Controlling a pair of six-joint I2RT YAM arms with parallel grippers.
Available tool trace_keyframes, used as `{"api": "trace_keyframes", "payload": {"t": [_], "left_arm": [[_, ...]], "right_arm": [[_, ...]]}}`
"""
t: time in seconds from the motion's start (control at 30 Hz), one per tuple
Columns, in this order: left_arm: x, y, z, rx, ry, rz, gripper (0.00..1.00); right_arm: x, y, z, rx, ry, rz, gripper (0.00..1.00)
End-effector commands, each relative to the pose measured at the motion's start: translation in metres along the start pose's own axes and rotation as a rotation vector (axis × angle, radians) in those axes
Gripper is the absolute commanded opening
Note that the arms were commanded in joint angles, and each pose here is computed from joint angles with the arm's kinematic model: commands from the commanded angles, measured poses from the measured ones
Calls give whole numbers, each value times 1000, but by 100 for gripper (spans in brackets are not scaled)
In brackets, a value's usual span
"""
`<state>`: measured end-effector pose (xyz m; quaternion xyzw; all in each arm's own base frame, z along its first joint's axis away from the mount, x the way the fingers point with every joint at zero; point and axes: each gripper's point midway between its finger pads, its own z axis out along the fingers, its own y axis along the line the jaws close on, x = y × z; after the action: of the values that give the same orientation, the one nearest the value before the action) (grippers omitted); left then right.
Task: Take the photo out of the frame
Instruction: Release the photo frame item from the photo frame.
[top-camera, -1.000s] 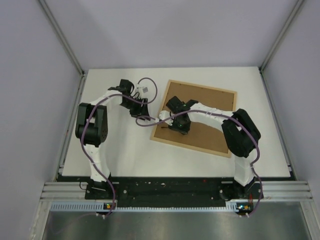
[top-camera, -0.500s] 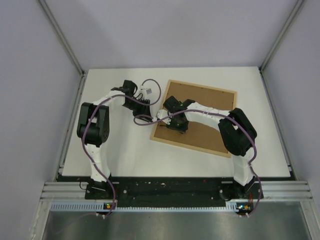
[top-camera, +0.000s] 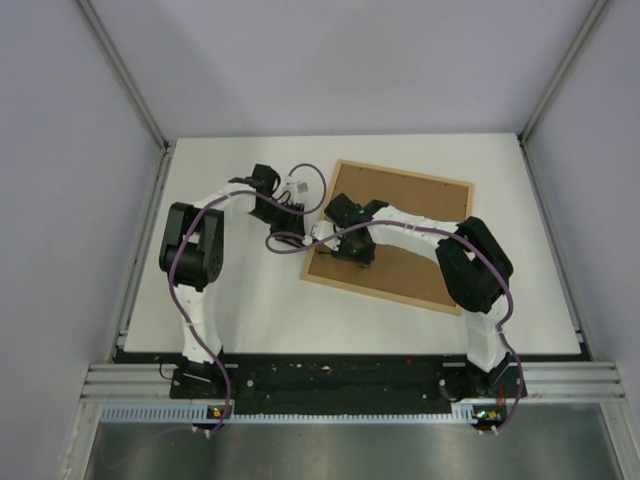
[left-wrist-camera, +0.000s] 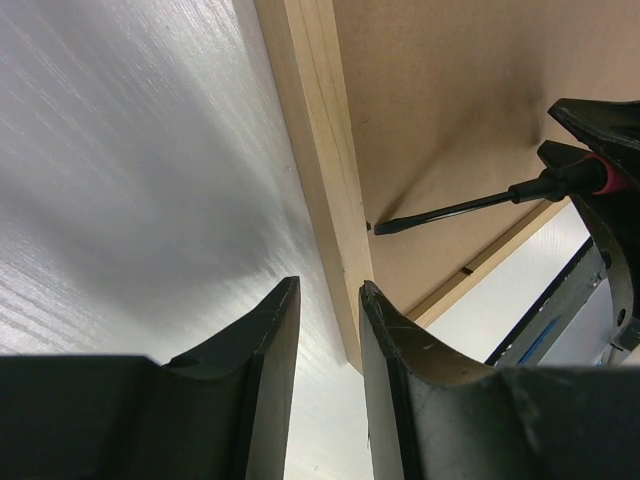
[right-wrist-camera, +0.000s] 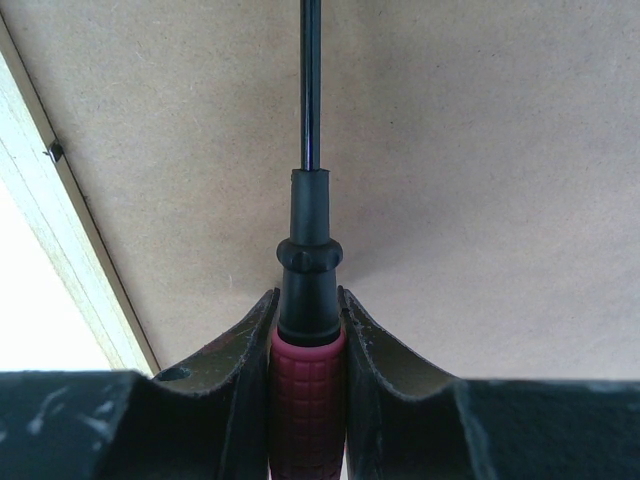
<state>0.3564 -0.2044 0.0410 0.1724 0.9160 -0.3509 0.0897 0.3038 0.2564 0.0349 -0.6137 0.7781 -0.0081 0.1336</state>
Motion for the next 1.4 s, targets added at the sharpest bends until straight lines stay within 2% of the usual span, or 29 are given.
{"api": "trace_keyframes", "payload": {"t": [0.0, 0.57, 1.13, 1.37], "left_arm": [[-6, -5, 6, 23, -8, 18, 35], [-4, -9, 14, 40, 12, 19, 32], [1, -17, 21, 81, 33, 16, 14], [5, -19, 25, 94, 46, 10, 11]], "right_arm": [[-16, -5, -3, 29, -27, -3, 0], [-19, -9, 5, 32, -19, -17, 0], [-46, -10, 13, 34, -62, -17, 0], [-73, -20, 3, 142, -84, -63, 0]]}}
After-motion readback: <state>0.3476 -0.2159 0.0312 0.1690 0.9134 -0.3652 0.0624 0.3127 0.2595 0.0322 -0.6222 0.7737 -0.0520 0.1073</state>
